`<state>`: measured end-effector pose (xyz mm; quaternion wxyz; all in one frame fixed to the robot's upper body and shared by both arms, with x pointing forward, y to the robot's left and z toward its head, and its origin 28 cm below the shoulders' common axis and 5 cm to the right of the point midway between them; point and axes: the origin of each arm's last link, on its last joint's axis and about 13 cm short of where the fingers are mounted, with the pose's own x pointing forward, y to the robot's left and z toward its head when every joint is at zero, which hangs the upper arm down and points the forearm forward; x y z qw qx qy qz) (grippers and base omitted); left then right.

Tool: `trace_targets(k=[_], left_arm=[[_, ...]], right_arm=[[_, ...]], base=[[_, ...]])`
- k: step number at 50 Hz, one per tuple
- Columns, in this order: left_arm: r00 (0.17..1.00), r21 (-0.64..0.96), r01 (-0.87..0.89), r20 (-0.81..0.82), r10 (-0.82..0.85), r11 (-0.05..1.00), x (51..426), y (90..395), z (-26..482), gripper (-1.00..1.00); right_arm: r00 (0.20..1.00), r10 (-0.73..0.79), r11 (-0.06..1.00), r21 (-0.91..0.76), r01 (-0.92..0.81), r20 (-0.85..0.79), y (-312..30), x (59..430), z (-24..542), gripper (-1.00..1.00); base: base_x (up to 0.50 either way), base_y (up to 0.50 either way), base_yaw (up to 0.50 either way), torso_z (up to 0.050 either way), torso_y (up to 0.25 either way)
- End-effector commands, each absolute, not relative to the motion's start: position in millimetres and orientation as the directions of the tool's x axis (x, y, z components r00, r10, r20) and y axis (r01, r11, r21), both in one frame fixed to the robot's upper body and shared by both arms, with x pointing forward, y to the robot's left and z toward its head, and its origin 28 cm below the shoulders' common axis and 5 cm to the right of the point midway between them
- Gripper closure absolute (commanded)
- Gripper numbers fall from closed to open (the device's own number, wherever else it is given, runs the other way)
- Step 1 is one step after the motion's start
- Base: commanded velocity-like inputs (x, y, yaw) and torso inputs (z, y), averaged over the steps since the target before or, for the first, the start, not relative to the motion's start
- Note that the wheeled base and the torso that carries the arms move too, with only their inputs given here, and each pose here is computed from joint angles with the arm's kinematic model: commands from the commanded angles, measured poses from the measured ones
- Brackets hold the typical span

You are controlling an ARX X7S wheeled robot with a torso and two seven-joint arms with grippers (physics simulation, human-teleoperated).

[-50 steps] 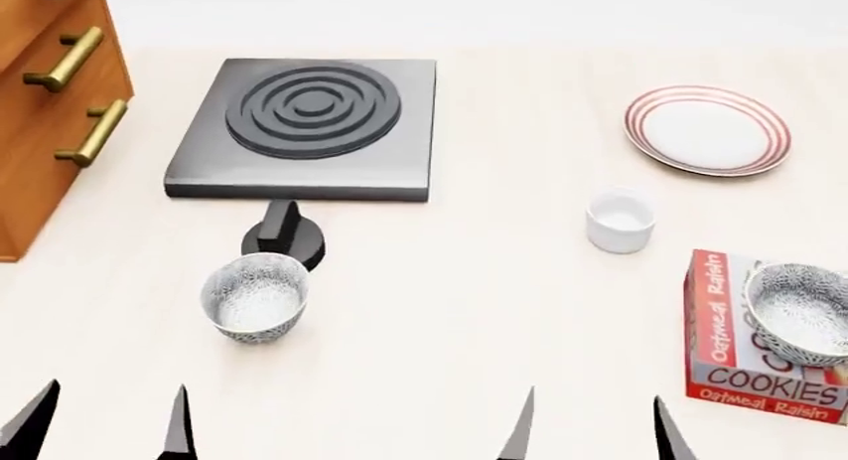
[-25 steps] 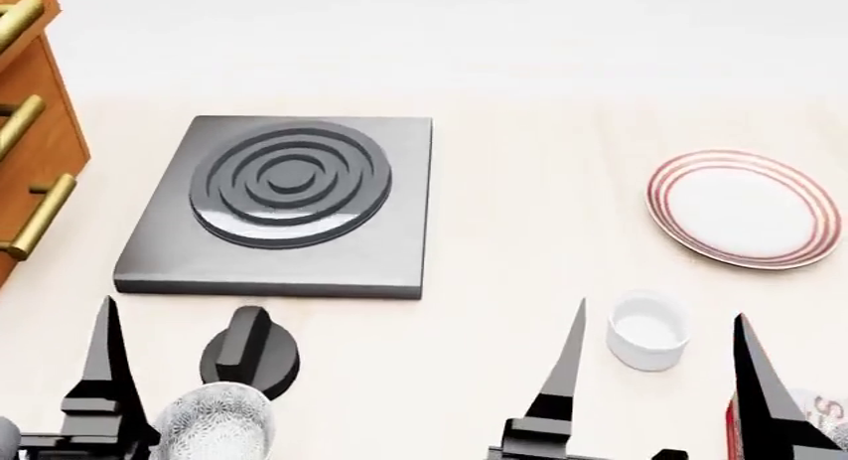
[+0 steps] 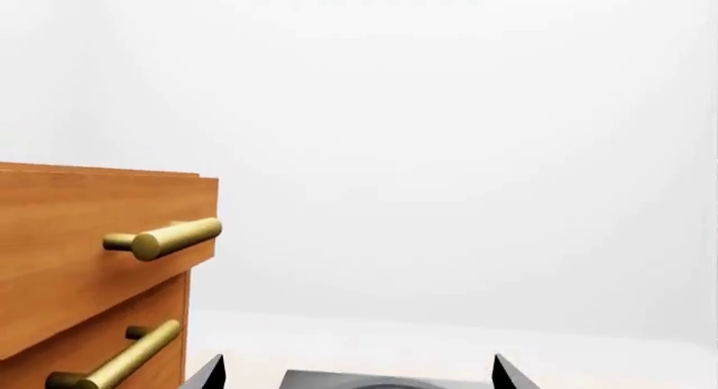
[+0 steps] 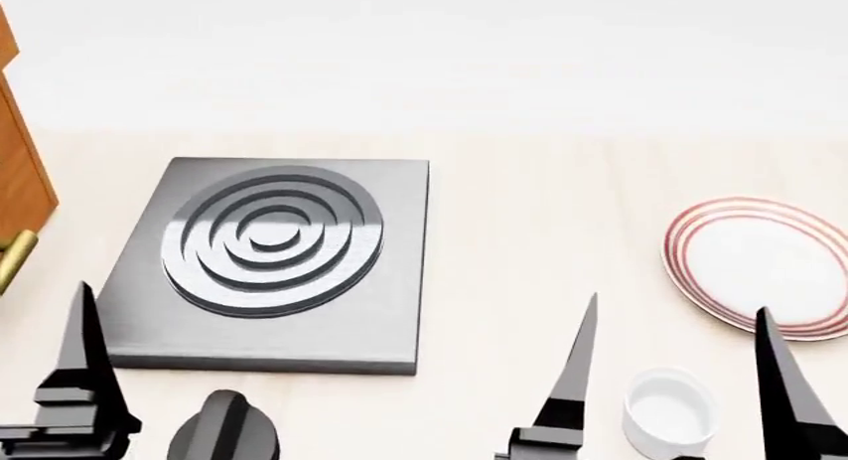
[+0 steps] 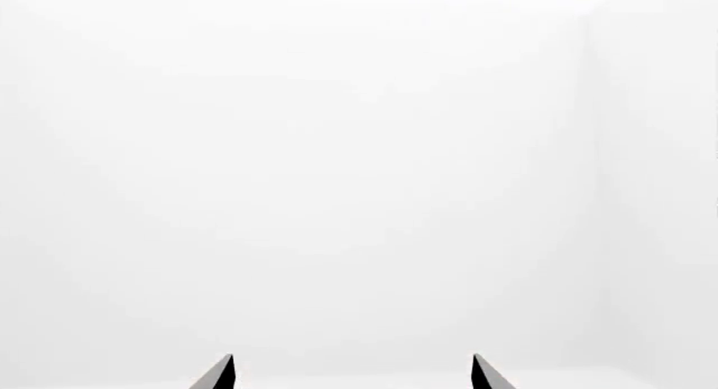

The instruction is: Pick the akita bowl on the cookies box and place it on the plate.

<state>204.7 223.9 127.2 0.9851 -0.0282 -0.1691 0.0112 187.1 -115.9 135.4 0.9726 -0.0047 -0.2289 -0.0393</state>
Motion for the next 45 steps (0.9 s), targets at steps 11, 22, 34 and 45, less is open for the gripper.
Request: trace_targets(k=[11, 22, 34, 45], left_arm=[[0.935, -0.072, -0.007, 0.352, 0.032, 0.997, 204.4, 224.8, 131.7, -1.00], [0.940, -0.075, -0.003, 0.340, 0.029, 0.997, 203.6, 225.8, 127.3, -1.00], [0.940, -0.076, -0.004, 0.339, 0.029, 0.997, 203.5, 226.0, 127.6, -1.00], [0.940, -0.076, -0.003, 0.339, 0.029, 0.997, 203.4, 226.1, 127.9, -1.00]], right_arm=[[0.882, -0.058, 0.998, 0.026, 0.052, 0.467, -118.2, 186.0, 136.9, -1.00], [0.883, -0.059, 0.998, 0.009, 0.062, 0.465, -120.7, 183.1, 137.2, -1.00], [0.882, -0.053, 0.998, 0.005, 0.057, 0.468, -120.4, 182.7, 136.7, -1.00], [0.881, -0.049, 0.998, 0.002, 0.055, 0.470, -120.9, 182.2, 137.3, -1.00]], base=[[0.50, 0.00, 0.00, 0.000, 0.000], [0.03, -0.32, 0.00, 0.000, 0.000], [-0.09, -0.50, 0.00, 0.000, 0.000], [-0.09, -0.50, 0.00, 0.000, 0.000]])
